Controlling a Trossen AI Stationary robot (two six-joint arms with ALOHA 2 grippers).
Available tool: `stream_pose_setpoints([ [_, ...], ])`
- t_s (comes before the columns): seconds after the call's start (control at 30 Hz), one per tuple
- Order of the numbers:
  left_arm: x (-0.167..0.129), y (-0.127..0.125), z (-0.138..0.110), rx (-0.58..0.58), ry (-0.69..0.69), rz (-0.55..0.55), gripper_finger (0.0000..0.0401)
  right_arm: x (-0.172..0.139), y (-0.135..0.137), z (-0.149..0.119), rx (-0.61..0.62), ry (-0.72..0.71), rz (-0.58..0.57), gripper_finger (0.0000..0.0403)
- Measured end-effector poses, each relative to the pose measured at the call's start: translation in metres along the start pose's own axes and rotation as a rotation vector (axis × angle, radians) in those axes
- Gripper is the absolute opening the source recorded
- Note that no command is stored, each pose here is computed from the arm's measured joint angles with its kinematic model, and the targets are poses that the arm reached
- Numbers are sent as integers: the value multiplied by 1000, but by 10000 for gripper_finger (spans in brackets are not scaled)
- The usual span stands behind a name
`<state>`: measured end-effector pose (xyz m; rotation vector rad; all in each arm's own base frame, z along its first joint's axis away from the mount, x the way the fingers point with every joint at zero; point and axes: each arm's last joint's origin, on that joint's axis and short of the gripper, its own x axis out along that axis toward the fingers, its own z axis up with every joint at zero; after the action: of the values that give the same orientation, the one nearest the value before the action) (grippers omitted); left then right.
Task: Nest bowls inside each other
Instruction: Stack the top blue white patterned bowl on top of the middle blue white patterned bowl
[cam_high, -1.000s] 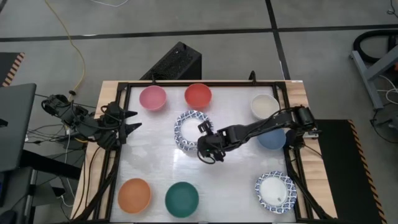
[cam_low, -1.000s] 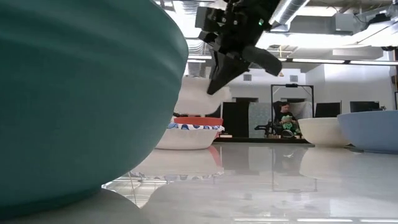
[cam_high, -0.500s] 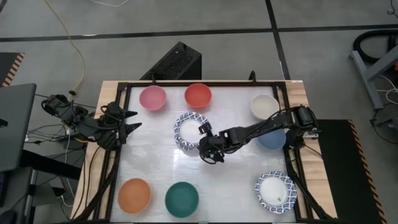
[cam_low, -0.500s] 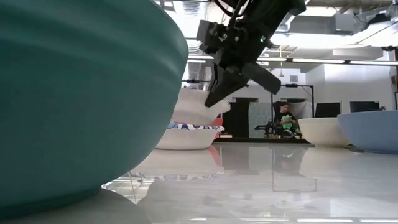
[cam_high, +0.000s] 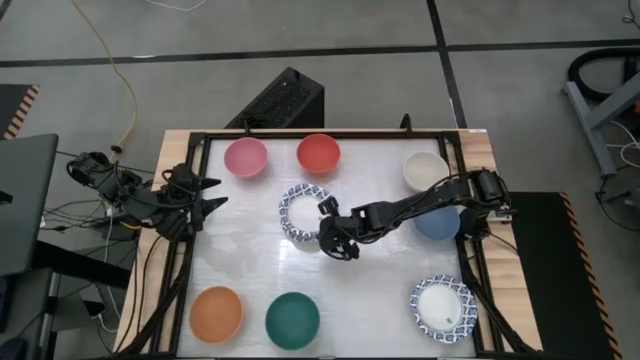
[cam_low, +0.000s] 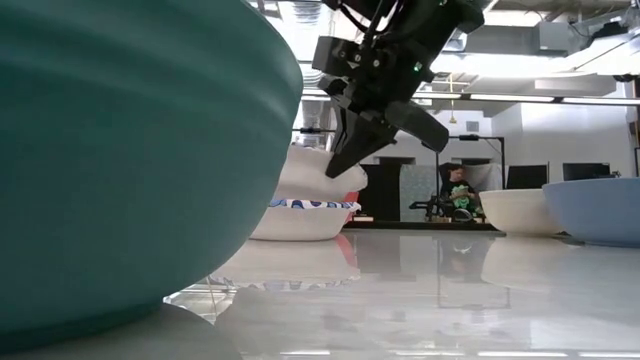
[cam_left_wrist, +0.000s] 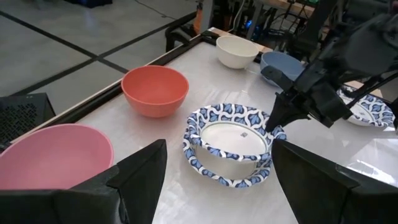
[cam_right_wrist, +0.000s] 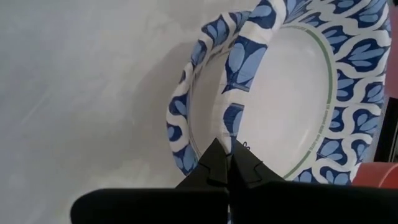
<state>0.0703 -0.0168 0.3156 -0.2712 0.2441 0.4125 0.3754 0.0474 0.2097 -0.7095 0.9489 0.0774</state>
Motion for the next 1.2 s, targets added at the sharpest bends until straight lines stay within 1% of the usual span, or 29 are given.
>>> stream_pose_setpoints([
  [0.2, 0, 0, 0, 0, 0, 1, 279, 1, 1, -1, 1, -11, 21, 4],
  [0.37, 0, 0, 0, 0, 0, 1, 279, 9, 9, -10, 0, -6, 21, 4],
  [0.6, 0, 0, 0, 0, -1, 1, 279, 9, 9, -10, 2, -8, 14, 6],
  [0.7, 0, 0, 0, 0, -1, 1, 279, 9, 8, -10, 3, -9, 14, 14],
  [0.93, 0, 0, 0, 0, -1, 1, 279, 9, 8, -10, 5, -8, 13, 49],
  [1.2, 0, 0, 0, 0, -1, 1, 279, 11, 2, -13, 45, -4, 0, 61],
])
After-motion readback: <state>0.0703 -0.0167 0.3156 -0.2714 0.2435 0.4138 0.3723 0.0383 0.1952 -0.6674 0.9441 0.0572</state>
